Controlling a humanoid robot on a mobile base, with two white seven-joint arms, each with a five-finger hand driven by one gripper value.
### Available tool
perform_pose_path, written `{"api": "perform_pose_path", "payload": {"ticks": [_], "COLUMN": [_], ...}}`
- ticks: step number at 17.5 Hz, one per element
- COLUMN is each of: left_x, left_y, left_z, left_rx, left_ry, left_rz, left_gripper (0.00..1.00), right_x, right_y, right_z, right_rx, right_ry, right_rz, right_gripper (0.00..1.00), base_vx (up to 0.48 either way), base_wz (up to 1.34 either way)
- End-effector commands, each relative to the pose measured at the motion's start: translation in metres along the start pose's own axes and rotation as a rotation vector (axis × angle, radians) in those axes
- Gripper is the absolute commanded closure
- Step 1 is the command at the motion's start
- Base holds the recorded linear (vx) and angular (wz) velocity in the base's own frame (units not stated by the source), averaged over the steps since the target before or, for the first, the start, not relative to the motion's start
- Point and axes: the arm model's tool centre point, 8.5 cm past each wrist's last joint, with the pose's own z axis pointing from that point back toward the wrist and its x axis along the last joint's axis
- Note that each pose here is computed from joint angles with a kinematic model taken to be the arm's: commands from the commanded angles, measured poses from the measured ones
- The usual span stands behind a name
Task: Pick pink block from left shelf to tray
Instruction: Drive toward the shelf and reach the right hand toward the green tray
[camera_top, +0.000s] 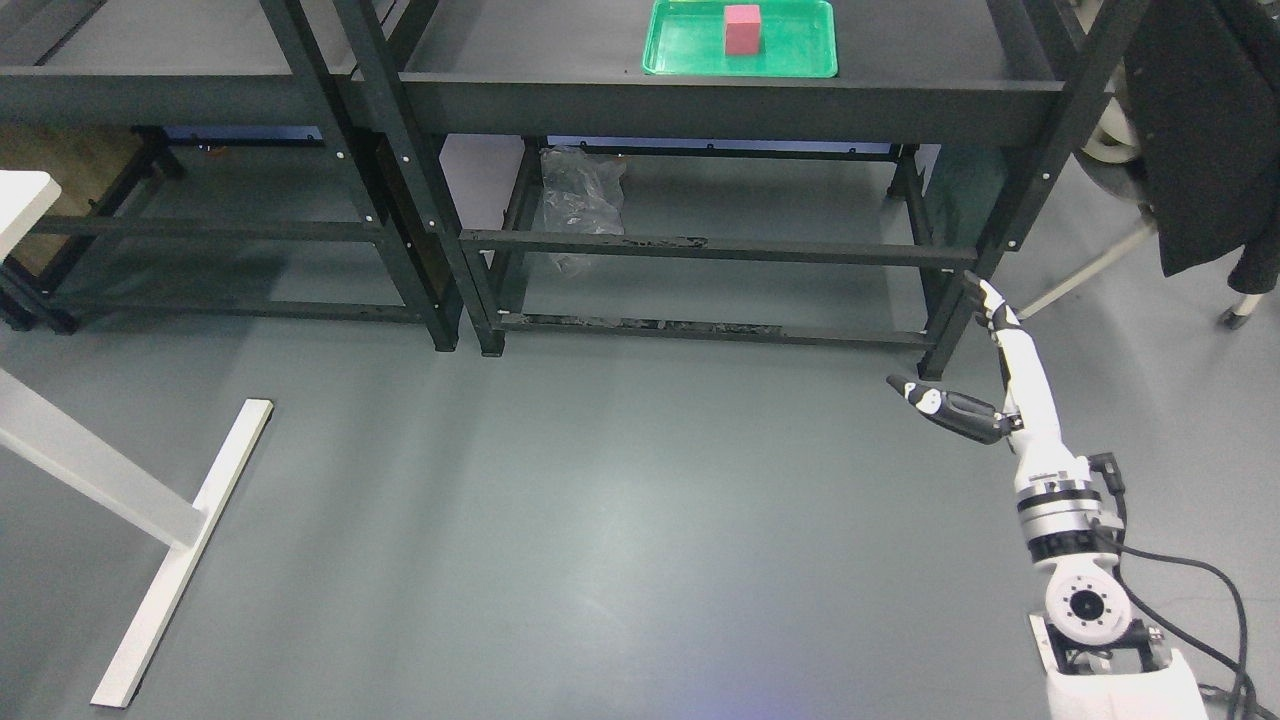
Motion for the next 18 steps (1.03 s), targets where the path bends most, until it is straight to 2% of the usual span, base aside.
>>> {"api": "perform_pose_path", "payload": {"ticks": [1,4,7,9,11,12,18], "left_x": [0.026,0.025,0.025,0.025,0.025,0.025,0.025], "left_y": [0.009,0.009,0.009,0.009,0.009,0.009,0.009], "left_z": [-0.001,-0.001,-0.001,-0.001,-0.001,-0.001,-0.001], "left_rx": [0.014,0.014,0.014,0.014,0.014,0.014,0.014], "left_ry": [-0.048,-0.047,-0.047,-0.047,-0.047,-0.047,-0.047], "left_rz": [0.009,0.009,0.009,0.009,0.009,0.009,0.009], "left_gripper": [0.0,0.0,0.0,0.0,0.0,0.0,0.0], "right_x": [0.01,0.016,0.021,0.032,0.041,0.048,0.045], "right_y": [-0.04,-0.031,-0.014,0.01,0.036,0.049,0.05], "right_z": [-0.004,0.001,0.006,0.012,0.016,0.015,0.01], "right_rx": [0.013,0.033,-0.019,-0.069,-0.06,-0.066,-0.096], "right_ry": [-0.094,-0.169,-0.202,-0.253,-0.288,-0.28,-0.189], "right_rz": [0.462,0.464,0.505,0.56,0.616,0.618,0.635], "right_gripper": [0.0,0.02,0.03,0.03,0.03,0.03,0.02], "base_vx": [0.257,0.237,0.249,0.254,0.269,0.284,0.297], "base_wz": [0.1,0.11,0.03,-0.15,-0.17,-0.14,0.01]}}
